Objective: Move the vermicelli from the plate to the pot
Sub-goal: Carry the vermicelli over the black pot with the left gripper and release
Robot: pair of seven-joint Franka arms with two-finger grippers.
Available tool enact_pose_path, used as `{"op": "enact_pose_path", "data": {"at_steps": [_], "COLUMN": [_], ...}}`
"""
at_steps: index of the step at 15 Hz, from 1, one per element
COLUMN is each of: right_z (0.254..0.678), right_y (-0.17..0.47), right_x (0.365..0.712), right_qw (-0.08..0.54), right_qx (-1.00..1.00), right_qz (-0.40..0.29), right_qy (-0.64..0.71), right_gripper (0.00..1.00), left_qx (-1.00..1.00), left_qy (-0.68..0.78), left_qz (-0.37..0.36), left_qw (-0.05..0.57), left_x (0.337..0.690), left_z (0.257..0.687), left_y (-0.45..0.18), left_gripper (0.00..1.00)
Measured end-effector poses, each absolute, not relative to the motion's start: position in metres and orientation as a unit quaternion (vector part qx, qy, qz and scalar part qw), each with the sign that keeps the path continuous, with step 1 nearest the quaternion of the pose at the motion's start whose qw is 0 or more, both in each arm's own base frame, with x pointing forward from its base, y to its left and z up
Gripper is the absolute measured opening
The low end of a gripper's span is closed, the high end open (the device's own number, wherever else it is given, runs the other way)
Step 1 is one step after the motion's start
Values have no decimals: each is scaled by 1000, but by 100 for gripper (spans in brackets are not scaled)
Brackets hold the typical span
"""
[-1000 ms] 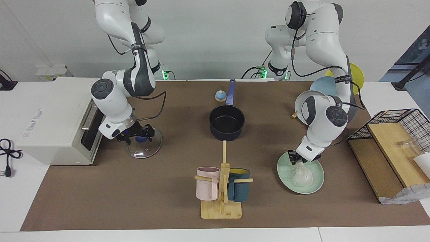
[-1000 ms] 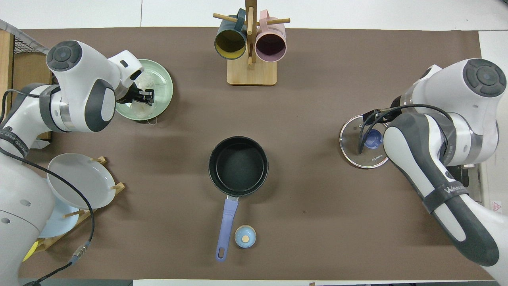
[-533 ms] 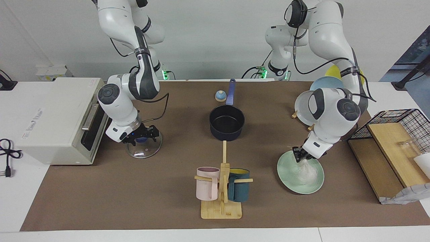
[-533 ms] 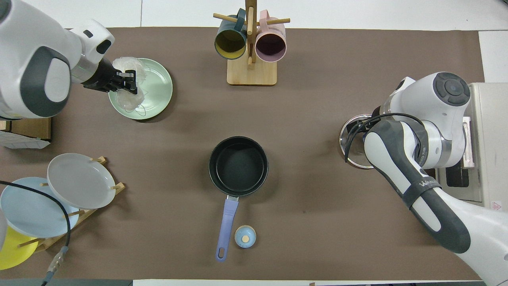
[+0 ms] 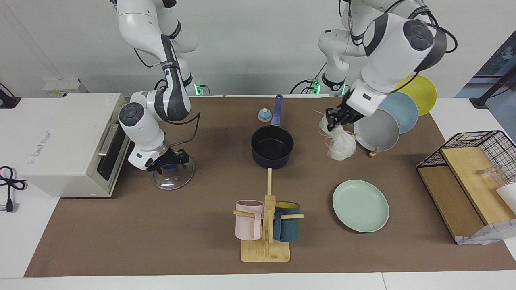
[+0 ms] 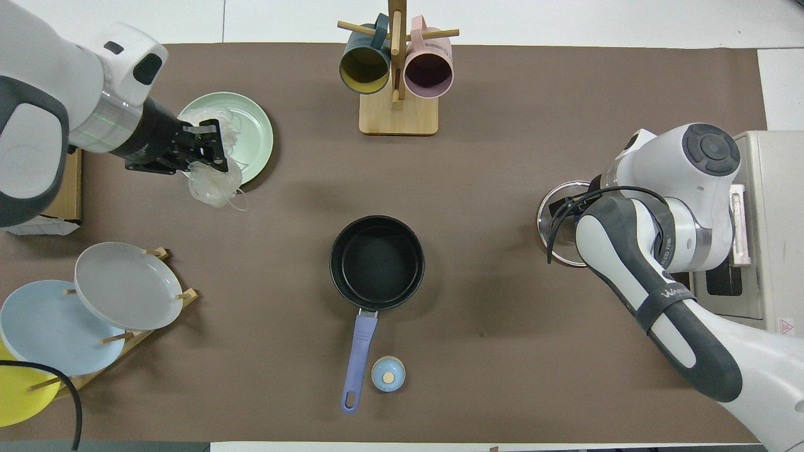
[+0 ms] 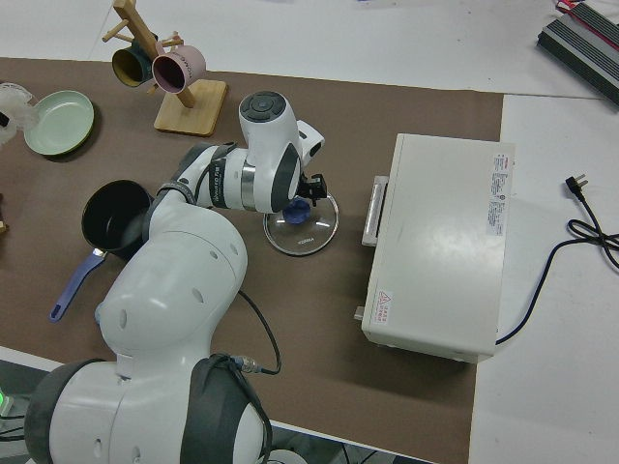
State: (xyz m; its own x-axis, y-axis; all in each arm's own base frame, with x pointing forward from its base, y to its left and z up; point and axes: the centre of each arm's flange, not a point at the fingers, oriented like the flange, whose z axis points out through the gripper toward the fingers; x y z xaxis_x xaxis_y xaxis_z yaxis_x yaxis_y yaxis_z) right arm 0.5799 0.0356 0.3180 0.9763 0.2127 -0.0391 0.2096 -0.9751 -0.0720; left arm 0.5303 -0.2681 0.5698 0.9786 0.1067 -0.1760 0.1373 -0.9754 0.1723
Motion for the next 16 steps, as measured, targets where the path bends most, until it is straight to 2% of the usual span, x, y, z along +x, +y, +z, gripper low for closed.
{"op": "enact_pose_path", "data": {"at_steps": [4,8,11,16], "right_z": [317,316,315,316], "right_y": [30,31,32,34], "right_x": [578,575,573,572], "right_qw": [33,34,34,30], "right_qx": [-993,-993,-993,-992], "right_qz": [28,35,41,43], "right_qy": [-107,-108,-110,-116], "right_gripper": [100,99,96,89], "left_qx": [988,989,989,989], "left_qy": [57,60,67,78], "left_qz": [-99,-99,-92,-77], "left_qw": [101,93,92,97], "left_x": [473,438,425,430], "left_z": [512,456,430,397], "left_y": [-337,-370,-382,-385], "left_gripper": [23,23,23,23]}}
